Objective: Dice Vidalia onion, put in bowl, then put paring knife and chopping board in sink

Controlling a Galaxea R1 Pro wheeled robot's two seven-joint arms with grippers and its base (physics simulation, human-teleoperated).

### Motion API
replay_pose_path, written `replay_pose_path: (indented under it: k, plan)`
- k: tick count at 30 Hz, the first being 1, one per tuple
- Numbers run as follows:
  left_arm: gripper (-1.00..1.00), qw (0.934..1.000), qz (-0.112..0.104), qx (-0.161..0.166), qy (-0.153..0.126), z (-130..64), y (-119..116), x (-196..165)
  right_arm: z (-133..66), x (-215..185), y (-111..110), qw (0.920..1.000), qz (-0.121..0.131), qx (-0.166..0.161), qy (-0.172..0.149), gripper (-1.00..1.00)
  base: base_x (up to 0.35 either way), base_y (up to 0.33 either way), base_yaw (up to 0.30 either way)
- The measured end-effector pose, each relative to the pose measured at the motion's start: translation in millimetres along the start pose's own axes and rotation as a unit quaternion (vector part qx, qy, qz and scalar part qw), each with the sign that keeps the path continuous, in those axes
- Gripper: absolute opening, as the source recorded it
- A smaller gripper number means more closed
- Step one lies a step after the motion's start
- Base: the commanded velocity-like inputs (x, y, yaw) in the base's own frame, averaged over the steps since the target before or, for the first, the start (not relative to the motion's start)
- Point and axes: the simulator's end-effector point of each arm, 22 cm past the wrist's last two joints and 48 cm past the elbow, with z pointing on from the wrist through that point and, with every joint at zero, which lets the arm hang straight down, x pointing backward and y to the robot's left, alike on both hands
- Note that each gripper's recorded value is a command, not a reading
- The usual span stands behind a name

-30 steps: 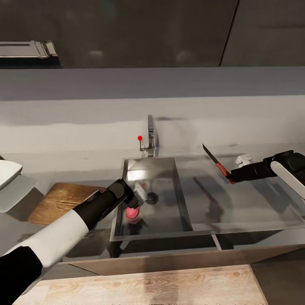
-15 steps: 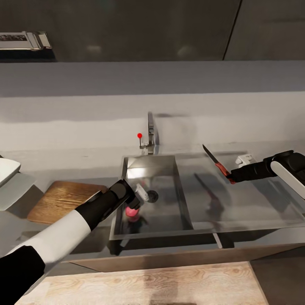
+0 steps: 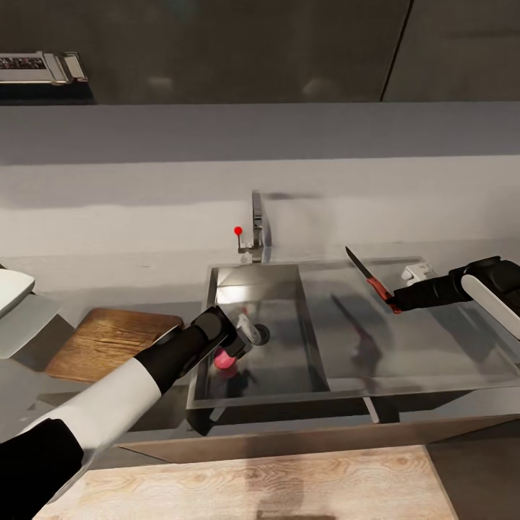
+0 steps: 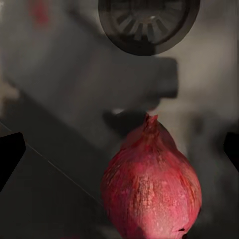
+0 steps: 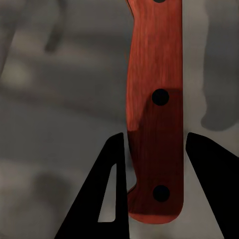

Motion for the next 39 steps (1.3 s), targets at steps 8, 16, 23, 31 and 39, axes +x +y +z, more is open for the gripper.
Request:
replay_pose_path:
  k: [8, 16, 23, 31, 39]
  plan:
    - [1.0, 0.9999, -0.003, 0.001, 0.014, 5.8, 1.0, 9.7, 0.0, -0.1, 0.0, 1.0, 0.0, 0.0, 0.0, -1.0, 0.0, 0.0, 0.0]
    - [1.0, 0.9993, -0.009, 0.003, 0.037, 18.2, 2.3, 29.4, 0.0, -0.1, 0.0, 1.0, 0.0, 0.0, 0.0, -1.0, 0.0, 0.0, 0.0]
    - [1.0, 0.9993, -0.005, 0.005, 0.036, 18.3, -1.3, 26.9, 0.0, 0.0, 0.0, 1.0, 0.0, 0.0, 0.0, -1.0, 0.0, 0.0, 0.0]
    - [1.0, 0.9974, 0.048, -0.001, 0.054, 24.3, -18.2, 35.4, 0.0, 0.0, 0.0, 1.0, 0.0, 0.0, 0.0, -1.0, 0.0, 0.0, 0.0]
    - [1.0, 0.997, 0.052, -0.003, 0.057, 25.0, -17.9, 38.0, 0.0, 0.0, 0.0, 1.0, 0.0, 0.0, 0.0, -1.0, 0.0, 0.0, 0.0]
